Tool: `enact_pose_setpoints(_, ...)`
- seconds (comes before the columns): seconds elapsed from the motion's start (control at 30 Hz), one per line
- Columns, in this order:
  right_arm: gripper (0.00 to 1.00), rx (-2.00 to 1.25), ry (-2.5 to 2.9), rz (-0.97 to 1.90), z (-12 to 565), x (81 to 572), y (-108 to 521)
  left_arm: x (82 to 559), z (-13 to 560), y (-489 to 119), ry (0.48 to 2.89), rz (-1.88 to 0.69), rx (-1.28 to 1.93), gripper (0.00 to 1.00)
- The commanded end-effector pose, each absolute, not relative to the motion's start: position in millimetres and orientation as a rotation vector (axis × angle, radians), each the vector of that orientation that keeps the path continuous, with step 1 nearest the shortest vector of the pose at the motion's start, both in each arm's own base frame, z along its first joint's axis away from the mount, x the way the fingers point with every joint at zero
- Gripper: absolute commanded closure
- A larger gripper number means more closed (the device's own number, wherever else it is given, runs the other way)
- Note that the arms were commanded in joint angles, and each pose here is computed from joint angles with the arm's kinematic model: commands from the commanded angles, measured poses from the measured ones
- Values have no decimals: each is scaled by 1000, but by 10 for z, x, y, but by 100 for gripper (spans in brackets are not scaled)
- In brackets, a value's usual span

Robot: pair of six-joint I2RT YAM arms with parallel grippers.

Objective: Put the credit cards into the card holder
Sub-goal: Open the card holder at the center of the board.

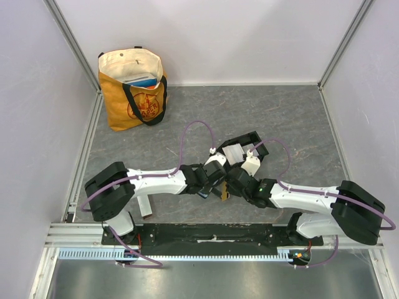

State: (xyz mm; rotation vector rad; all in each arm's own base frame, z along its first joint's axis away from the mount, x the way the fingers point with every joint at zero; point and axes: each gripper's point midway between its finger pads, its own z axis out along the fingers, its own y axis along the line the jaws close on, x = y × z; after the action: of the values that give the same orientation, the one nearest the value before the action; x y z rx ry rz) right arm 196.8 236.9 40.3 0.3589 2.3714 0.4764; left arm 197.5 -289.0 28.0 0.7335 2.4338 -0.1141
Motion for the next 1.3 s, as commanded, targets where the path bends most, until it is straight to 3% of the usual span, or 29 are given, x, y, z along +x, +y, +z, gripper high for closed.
enact_pose_setpoints(0.0, 100, 365, 2347, 468, 431, 2022, 2382, 2008, 495, -2947, 2394, -148, 712, 74)
enact_pose_setpoints(0.17, 100, 350, 2344, 462, 447, 2026, 2373, 1980, 737, -2985, 2391, -212, 667, 87)
enact_pose_setpoints(0.4, 100, 297, 2294, 514, 755, 2047, 2383, 1661, 942, -3156, 2499, -578, 437, 85)
enact_pose_setpoints(0.6, 100, 261, 2245, 663, 1104, 2021, 2517, 1511, 786, -3107, 2544, -749, 184, 83)
enact_pose_setpoints(0.77, 100, 260, 2279, 660, 1011, 2003, 2565, 1463, 689, -3074, 2523, -859, 24, 82)
enact_pose_setpoints(1.07, 100, 261, 2323, 775, 790, 1915, 2767, 1381, 611, -2873, 2396, -1074, -207, 72)
enact_pose_setpoints(1.27, 100, 207, 2360, 804, 667, 1861, 3004, 1352, 575, -2712, 2349, -1114, -290, 54)
